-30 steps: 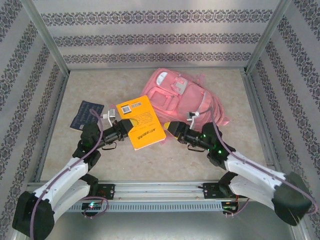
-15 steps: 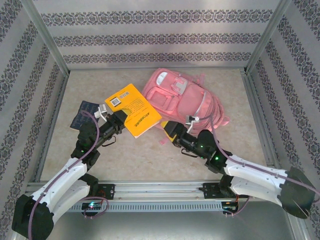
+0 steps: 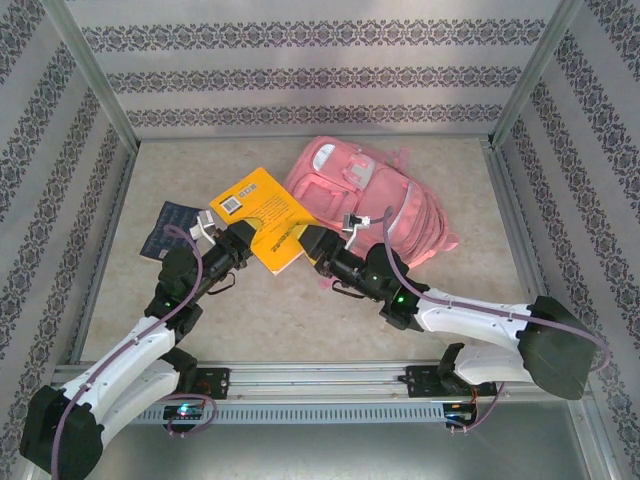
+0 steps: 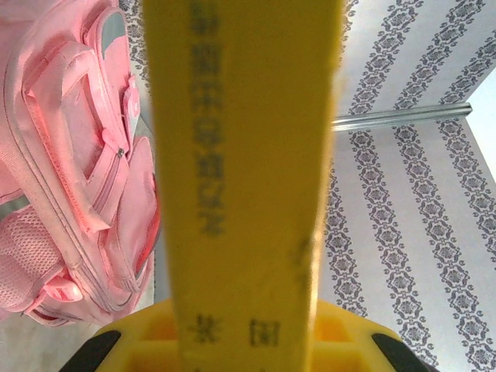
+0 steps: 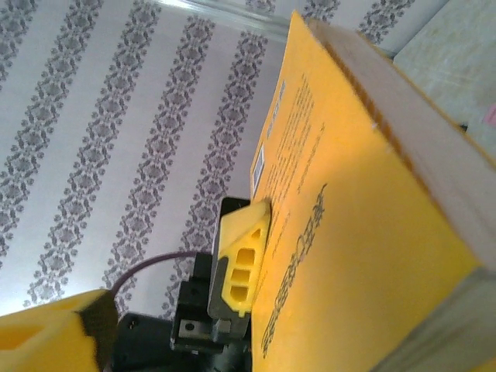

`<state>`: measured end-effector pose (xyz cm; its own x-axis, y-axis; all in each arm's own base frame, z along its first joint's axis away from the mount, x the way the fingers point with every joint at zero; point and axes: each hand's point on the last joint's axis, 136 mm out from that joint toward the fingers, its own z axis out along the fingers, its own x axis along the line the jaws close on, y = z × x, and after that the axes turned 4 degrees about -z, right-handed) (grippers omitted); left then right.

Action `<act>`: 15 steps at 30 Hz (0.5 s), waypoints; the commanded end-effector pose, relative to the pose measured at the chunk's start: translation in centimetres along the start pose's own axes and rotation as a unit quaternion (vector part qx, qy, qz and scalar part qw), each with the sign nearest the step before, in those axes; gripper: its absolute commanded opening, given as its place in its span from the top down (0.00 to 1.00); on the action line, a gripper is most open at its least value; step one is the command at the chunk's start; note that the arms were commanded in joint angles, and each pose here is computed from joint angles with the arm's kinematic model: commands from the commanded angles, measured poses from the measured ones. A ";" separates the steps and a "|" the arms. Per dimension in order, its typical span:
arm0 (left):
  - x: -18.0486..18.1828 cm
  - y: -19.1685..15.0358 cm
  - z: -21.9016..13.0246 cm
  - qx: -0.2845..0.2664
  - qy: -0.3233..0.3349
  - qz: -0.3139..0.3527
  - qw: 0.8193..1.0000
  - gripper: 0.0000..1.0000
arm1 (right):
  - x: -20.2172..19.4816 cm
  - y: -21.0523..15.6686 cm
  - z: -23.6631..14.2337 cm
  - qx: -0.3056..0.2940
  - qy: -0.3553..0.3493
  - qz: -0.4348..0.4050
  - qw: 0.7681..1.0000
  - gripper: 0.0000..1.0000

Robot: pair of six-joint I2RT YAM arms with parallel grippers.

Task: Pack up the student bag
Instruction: Pass the book.

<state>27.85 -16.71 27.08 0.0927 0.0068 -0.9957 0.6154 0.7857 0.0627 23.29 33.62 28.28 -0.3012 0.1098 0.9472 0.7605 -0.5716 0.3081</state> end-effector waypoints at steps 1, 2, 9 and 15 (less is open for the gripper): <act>-3.6 -0.2 -0.4 0.000 -0.071 0.010 0.997 1.00 | 1.8 1.7 0.5 -0.051 0.027 -0.012 0.998 0.24; -3.4 -0.3 -0.3 0.001 -0.068 0.011 0.998 1.00 | 1.8 1.8 0.7 -0.054 0.028 -0.013 0.998 0.30; -2.7 -0.5 -0.2 0.003 -0.056 0.014 0.998 1.00 | 1.0 1.0 2.1 -0.040 0.022 -0.010 0.999 0.55; -2.5 -0.9 0.1 0.010 -0.050 0.022 0.998 1.00 | 0.5 1.1 2.6 -0.045 0.014 -0.015 0.999 0.67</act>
<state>27.87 -16.96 26.79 0.0841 -0.0008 -0.9965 0.6132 0.7883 0.0511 25.32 34.89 25.67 -0.2742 0.1772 0.9452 0.7320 -0.5990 0.3246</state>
